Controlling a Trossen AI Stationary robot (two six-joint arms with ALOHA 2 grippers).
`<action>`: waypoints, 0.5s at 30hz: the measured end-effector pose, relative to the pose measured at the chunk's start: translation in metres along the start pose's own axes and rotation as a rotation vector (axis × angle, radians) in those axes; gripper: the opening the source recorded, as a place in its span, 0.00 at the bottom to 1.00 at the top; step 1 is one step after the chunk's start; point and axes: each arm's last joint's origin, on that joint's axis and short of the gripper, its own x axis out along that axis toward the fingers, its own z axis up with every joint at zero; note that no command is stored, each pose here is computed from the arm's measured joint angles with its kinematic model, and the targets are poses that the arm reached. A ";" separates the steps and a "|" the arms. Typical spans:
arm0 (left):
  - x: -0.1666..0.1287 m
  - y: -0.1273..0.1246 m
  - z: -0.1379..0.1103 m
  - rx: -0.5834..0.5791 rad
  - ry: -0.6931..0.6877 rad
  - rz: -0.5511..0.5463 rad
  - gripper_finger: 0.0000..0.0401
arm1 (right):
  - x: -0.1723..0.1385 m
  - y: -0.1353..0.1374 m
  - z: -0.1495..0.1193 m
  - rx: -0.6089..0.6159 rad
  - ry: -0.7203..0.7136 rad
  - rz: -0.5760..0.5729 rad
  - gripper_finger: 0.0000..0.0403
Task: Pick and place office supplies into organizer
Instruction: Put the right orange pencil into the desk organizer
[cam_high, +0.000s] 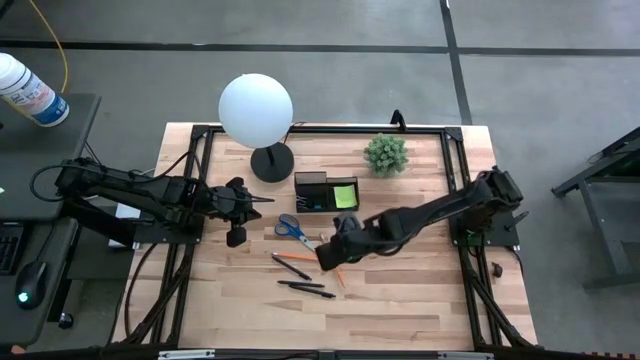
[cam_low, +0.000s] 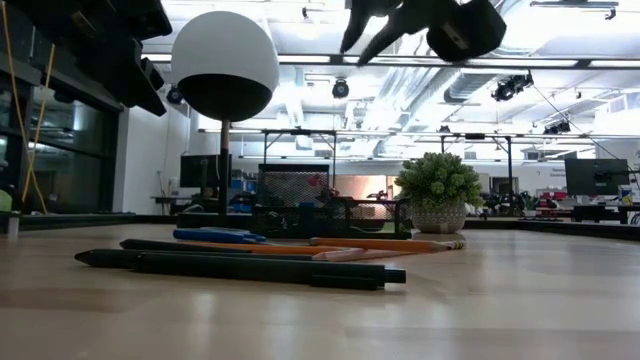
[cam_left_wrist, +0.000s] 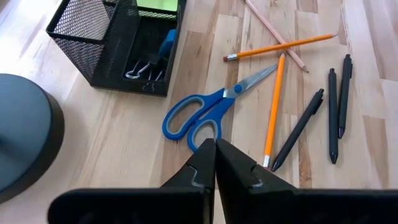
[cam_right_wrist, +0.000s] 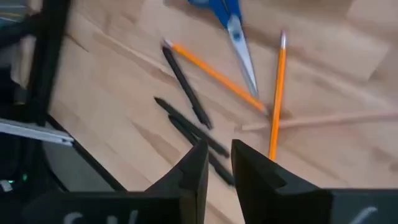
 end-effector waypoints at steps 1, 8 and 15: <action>0.000 0.000 0.000 -0.001 0.000 0.000 0.00 | 0.007 0.000 -0.003 0.009 0.039 -0.006 0.16; 0.000 0.000 0.000 -0.007 0.002 -0.003 0.00 | 0.060 0.004 -0.012 0.023 0.208 0.030 0.16; 0.000 -0.001 0.000 -0.008 0.010 -0.028 0.00 | 0.072 0.003 -0.007 -0.035 0.153 0.030 0.17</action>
